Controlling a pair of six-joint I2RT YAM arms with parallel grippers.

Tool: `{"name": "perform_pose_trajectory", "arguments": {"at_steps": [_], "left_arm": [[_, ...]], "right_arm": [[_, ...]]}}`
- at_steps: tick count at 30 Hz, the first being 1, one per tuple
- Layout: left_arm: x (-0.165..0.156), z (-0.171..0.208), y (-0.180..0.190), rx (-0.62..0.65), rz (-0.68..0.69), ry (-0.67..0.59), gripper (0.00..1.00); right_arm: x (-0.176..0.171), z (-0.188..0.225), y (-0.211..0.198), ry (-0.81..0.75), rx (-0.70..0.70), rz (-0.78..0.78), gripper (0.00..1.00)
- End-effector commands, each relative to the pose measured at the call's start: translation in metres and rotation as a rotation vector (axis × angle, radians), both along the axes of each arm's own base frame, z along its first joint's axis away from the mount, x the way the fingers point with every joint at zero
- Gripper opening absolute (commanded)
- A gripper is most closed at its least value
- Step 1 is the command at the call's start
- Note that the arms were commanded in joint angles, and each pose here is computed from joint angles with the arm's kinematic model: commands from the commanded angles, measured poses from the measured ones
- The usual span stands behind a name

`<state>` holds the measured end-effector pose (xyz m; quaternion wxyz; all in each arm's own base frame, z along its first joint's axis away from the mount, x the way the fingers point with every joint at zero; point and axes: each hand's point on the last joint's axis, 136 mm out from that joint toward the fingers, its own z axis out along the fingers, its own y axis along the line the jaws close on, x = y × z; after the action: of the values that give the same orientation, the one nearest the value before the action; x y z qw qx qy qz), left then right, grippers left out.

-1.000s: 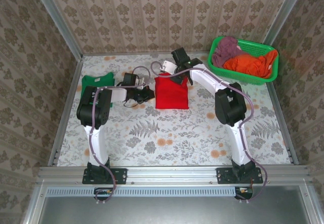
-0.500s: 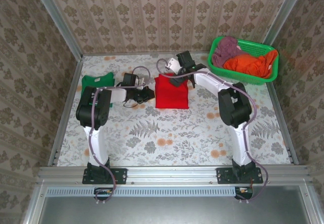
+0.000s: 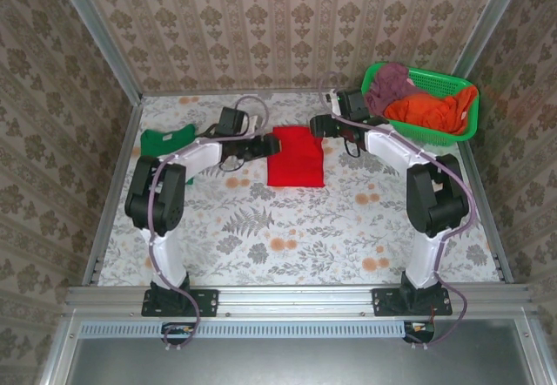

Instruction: Fold and stack the t-shirts

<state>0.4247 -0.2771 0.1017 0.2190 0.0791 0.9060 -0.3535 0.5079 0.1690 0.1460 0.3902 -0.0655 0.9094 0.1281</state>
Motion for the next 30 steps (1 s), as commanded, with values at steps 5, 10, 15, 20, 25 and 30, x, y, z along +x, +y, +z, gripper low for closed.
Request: {"name": "perform_pose_trajectory", "arguments": {"at_steps": [5, 10, 15, 20, 25, 30], "left_arm": [[0.019, -0.057, 0.006, 0.155, 0.020, 0.117, 0.39], [0.028, -0.060, 0.006, 0.165, 0.032, 0.117, 0.05], [0.025, -0.063, 0.014, 0.178, 0.044, 0.125, 0.00], [0.016, -0.071, 0.021, 0.179, 0.051, 0.139, 0.00], [0.012, -0.078, 0.023, 0.176, 0.057, 0.155, 0.00], [0.017, -0.065, 0.019, 0.161, 0.051, 0.122, 0.05]], "right_arm": [[0.005, -0.043, 0.020, 0.136, 0.096, 0.004, 0.61], [0.017, -0.064, 0.016, 0.167, 0.078, -0.030, 0.35], [0.030, -0.075, 0.009, 0.178, 0.088, -0.068, 0.12], [0.039, -0.087, 0.010, 0.206, 0.101, -0.062, 0.15], [0.041, -0.118, 0.003, 0.316, 0.115, -0.113, 0.13], [0.037, -0.111, 0.010, 0.324, 0.150, -0.095, 0.22]]}}
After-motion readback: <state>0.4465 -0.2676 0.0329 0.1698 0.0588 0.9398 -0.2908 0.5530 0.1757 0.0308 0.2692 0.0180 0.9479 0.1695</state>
